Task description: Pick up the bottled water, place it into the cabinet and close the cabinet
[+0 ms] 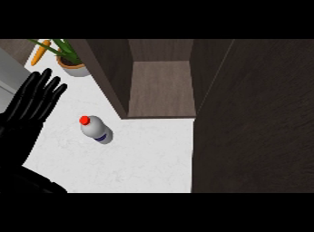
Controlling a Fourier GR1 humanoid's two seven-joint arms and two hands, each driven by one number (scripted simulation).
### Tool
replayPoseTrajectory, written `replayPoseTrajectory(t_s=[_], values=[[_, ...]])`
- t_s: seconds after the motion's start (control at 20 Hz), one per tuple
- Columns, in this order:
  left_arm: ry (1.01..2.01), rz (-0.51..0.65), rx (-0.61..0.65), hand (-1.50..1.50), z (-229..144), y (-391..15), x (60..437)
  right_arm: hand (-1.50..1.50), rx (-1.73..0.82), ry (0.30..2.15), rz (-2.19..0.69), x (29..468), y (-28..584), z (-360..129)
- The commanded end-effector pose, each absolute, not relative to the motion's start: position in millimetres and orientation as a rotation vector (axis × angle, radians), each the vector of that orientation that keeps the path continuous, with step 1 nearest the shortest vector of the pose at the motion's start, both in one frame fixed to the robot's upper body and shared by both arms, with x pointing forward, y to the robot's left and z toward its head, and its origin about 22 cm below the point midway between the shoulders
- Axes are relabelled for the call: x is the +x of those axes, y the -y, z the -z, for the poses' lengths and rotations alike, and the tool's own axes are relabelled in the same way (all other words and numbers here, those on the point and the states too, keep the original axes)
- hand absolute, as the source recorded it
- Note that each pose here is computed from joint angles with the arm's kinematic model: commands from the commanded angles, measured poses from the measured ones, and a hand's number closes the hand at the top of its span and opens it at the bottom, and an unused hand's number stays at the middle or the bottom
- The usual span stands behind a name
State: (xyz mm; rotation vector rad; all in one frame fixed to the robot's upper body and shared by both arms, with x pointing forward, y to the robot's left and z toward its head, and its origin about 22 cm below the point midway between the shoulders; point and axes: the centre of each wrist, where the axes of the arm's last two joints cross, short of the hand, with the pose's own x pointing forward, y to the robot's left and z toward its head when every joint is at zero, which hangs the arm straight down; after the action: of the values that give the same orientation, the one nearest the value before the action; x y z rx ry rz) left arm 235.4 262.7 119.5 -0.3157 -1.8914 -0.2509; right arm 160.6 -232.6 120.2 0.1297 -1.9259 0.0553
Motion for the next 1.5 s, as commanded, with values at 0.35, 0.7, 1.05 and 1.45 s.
replayPoseTrajectory(t_s=[0.35,0.7,1.05,1.45], values=[[1.781,0.258,-0.330,-1.50,-119,-278,195,-1.50,0.168,1.835,-0.024,104,229,-147],[1.743,0.253,-0.273,-1.50,-98,-290,193,-1.50,0.164,1.843,-0.054,76,225,-147],[1.753,0.191,-0.212,-1.50,-80,-285,219,-1.50,0.172,1.818,-0.053,63,221,-151],[1.709,0.197,-0.143,-1.50,-39,-310,233,-1.50,0.147,1.853,-0.059,63,229,-148]])
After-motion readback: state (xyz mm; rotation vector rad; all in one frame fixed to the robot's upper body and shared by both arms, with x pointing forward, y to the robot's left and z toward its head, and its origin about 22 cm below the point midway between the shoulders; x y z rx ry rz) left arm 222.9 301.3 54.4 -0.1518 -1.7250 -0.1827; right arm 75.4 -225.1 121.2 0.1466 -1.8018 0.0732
